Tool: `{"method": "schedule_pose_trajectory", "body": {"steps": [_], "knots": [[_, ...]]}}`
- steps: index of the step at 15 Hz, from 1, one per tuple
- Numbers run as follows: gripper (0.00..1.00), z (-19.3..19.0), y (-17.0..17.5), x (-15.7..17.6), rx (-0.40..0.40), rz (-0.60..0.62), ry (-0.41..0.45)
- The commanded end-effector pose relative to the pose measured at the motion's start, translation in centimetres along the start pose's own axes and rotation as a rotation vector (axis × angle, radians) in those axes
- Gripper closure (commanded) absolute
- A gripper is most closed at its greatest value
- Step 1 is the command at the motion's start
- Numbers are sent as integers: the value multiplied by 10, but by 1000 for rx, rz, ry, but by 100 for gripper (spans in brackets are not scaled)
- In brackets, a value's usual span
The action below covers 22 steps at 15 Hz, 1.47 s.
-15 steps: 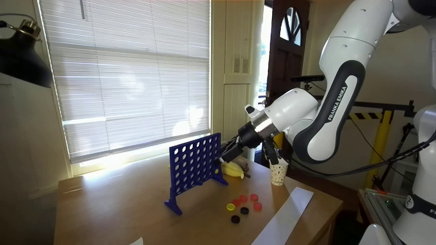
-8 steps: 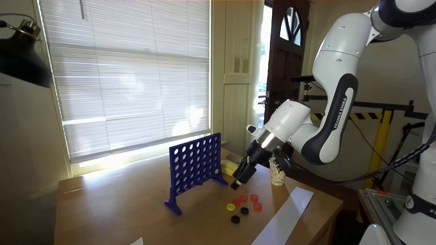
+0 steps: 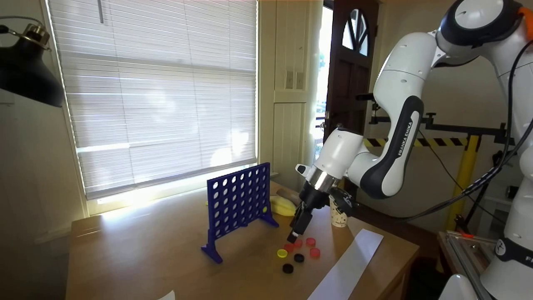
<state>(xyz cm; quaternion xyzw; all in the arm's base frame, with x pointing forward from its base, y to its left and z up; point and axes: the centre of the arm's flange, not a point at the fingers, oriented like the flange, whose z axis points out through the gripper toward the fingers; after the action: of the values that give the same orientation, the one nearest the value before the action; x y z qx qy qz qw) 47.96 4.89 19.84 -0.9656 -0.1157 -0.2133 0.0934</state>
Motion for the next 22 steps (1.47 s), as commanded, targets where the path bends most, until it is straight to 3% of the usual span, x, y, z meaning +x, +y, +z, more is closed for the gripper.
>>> {"method": "schedule_pose_trajectory", "body": {"steps": [1,10,22], "knots": [[0,-14,15,29,26,0,-72],[0,0,26,47,-54,-73,-166],[0,42,13,66,-53,-72,-268]]}}
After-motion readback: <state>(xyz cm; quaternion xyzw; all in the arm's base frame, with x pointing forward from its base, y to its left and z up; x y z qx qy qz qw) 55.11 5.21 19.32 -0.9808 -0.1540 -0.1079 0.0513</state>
